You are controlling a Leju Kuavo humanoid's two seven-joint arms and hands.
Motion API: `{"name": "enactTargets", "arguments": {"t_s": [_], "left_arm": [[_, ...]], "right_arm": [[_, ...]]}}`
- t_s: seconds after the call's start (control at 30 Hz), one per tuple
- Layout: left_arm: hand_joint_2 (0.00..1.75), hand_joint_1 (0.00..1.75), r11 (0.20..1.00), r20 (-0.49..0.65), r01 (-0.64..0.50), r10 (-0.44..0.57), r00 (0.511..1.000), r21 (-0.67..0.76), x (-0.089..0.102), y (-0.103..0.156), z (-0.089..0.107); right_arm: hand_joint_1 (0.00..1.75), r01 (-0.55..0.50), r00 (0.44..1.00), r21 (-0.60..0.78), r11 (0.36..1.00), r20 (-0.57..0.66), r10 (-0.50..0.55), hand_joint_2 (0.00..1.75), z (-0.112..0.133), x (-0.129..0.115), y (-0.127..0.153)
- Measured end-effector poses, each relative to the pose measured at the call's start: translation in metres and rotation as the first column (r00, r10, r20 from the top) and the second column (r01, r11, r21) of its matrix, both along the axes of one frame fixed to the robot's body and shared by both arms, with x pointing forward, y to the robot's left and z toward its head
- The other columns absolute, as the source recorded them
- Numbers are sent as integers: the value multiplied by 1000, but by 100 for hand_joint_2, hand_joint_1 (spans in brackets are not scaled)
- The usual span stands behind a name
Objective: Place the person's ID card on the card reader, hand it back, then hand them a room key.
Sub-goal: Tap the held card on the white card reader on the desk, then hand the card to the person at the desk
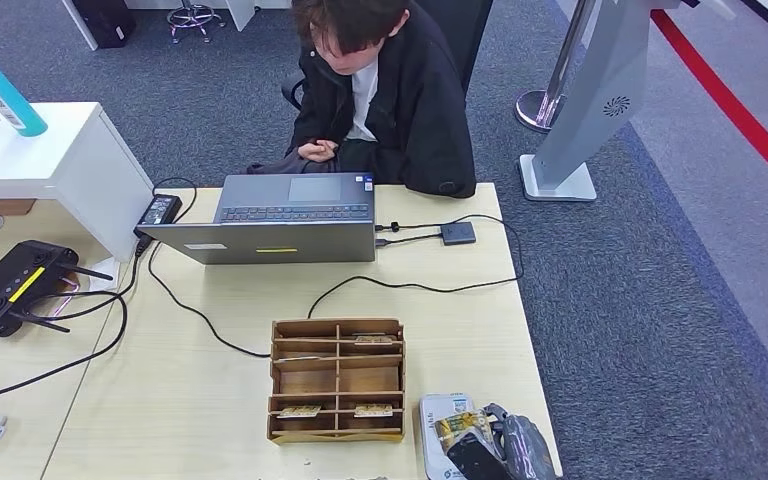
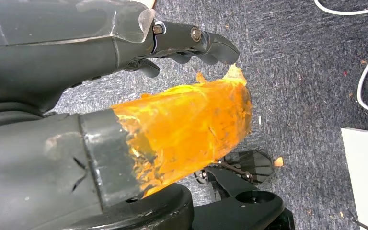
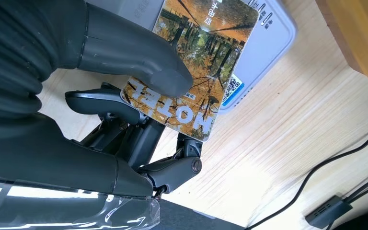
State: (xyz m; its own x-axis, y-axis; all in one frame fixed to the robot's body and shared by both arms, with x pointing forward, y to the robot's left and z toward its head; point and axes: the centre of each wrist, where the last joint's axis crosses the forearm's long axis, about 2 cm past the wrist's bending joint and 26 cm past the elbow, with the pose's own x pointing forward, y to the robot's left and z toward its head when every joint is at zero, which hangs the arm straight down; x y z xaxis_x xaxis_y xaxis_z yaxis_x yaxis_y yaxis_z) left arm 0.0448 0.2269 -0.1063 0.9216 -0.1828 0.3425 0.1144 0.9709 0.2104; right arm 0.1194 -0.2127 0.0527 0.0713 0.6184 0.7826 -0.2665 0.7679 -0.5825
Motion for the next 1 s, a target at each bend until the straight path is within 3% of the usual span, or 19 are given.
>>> {"name": "enactTargets", "arguments": {"t_s": [1.0], "left_arm": [[0, 0, 1000, -1, -4, 4, 1000, 0, 0, 0, 0]], "right_arm": [[175, -11, 1000, -13, 1000, 22, 11, 175, 1, 1, 1]]}}
